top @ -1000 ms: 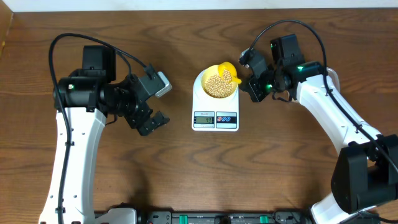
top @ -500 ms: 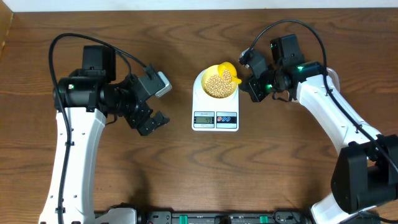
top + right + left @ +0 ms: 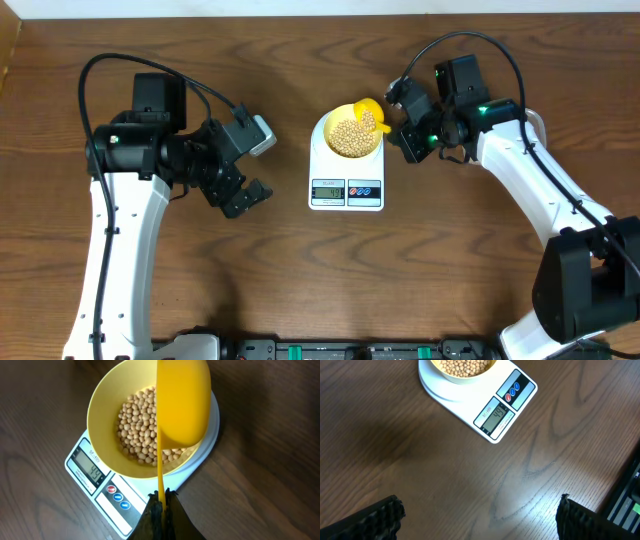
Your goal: Scoop item into bowl and weigh 50g on scale
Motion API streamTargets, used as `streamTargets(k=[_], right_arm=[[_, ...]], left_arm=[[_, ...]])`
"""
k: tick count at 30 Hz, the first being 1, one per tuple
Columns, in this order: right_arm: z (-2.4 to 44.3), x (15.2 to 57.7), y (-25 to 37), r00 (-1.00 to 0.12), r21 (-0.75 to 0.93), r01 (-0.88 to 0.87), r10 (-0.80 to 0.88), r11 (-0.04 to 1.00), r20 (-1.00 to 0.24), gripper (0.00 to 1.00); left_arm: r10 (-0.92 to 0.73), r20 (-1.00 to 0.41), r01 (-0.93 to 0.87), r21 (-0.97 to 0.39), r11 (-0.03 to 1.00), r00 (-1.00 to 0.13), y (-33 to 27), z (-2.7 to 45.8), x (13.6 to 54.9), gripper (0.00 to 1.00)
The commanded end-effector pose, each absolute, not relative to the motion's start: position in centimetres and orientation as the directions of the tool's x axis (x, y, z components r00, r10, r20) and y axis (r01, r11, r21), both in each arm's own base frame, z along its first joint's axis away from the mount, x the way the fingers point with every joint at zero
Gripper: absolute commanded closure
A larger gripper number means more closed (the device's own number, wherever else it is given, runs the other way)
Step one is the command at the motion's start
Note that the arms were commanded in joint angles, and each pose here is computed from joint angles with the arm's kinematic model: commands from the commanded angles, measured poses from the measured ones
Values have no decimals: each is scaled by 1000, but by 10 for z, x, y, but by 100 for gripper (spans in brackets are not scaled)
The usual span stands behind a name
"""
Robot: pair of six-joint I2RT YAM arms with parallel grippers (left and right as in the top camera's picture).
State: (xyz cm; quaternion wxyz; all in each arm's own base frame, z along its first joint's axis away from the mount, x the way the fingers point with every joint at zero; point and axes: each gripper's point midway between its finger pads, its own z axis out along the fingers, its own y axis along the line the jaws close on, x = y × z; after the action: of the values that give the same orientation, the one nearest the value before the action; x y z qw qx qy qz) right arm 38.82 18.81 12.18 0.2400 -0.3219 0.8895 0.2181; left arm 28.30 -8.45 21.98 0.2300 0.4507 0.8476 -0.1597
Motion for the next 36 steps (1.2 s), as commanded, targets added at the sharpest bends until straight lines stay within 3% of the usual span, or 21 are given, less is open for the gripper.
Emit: streamTargets(k=[1,21,25,36], right_arm=[[127,395,191,-655,216,-694,-478,687,-586,99],[137,387,207,-650,310,-718,-441,623,-618,99],[132,394,196,-658,263,-697,-450,667,-604,99],[140,389,206,-676,343,-693,-406,634,-615,99]], left_arm=[[685,-527,832,-81,548,-503,-86,217,281,1],[685,-527,832,-81,548,-503,-86,217,281,1],[685,-527,832,-81,548,-503,-86,217,281,1],[685,-528,832,-81,548,-503,-86,217,281,1]])
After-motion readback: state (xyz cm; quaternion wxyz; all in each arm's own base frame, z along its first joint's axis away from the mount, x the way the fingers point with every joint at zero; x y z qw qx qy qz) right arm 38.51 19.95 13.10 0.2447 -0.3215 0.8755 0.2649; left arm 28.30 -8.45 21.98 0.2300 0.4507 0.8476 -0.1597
